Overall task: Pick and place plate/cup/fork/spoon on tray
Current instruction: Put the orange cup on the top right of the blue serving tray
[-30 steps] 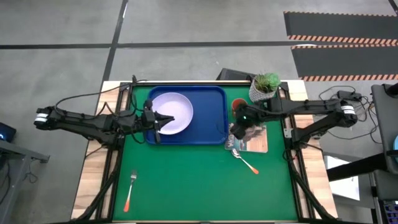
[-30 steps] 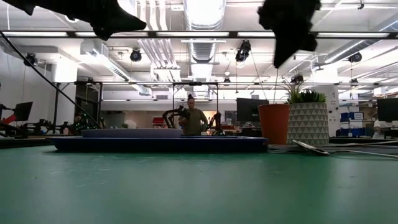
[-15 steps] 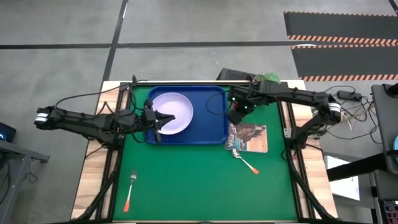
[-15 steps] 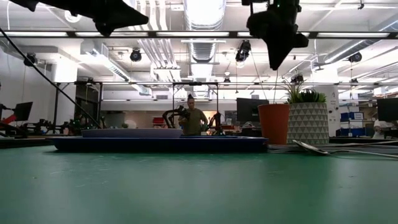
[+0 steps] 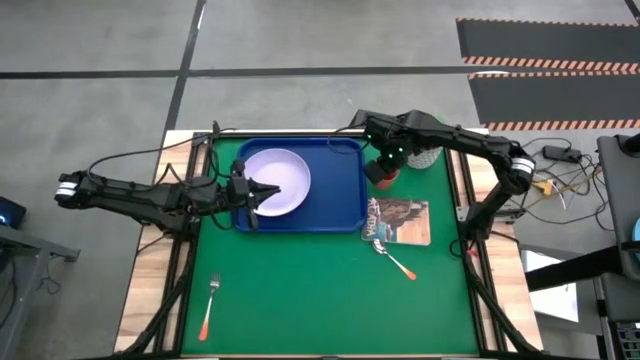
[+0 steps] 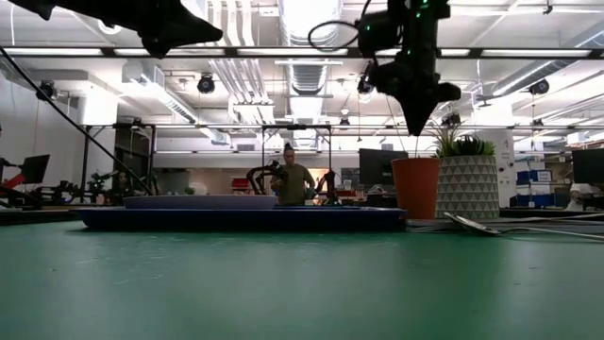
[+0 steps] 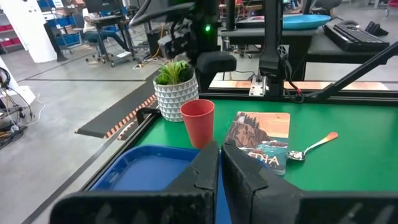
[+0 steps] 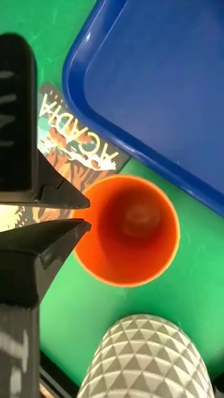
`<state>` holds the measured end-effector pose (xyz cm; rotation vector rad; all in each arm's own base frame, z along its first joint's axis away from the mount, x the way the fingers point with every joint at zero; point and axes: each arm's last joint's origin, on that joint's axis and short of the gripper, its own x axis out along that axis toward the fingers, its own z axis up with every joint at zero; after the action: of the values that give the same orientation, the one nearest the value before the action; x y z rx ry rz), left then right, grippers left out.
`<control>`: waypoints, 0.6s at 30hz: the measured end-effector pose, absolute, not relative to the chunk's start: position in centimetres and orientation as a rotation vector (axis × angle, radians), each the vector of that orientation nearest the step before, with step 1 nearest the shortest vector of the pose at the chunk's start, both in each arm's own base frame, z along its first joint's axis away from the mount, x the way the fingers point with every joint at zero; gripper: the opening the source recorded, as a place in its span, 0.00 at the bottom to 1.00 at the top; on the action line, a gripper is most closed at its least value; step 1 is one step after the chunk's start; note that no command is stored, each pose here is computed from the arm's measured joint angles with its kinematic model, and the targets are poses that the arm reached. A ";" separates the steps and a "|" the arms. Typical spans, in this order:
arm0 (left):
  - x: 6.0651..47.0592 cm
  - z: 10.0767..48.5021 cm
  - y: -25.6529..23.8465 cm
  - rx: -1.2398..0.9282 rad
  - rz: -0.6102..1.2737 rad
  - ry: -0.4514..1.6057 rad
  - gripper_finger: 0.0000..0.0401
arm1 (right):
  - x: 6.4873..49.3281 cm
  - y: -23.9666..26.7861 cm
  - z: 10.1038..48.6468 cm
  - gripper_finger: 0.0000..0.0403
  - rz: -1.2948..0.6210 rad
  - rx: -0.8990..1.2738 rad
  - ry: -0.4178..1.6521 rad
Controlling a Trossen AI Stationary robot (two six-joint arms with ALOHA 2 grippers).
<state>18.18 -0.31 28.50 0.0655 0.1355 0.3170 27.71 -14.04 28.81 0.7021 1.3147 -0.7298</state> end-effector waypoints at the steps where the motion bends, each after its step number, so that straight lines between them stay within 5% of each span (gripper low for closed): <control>1: 18.2 28.4 -0.3 0.065 0.317 0.137 0.00 | 27.8 -14.3 28.5 0.07 -0.724 0.706 1.326; 18: 18.2 28.1 -0.3 0.068 0.316 0.146 0.00 | 29.4 -15.6 25.5 0.07 -0.581 0.714 1.412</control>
<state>18.17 -0.32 28.11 0.0676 0.1459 0.3156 29.36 -15.62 25.46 0.7135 1.4124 -0.5810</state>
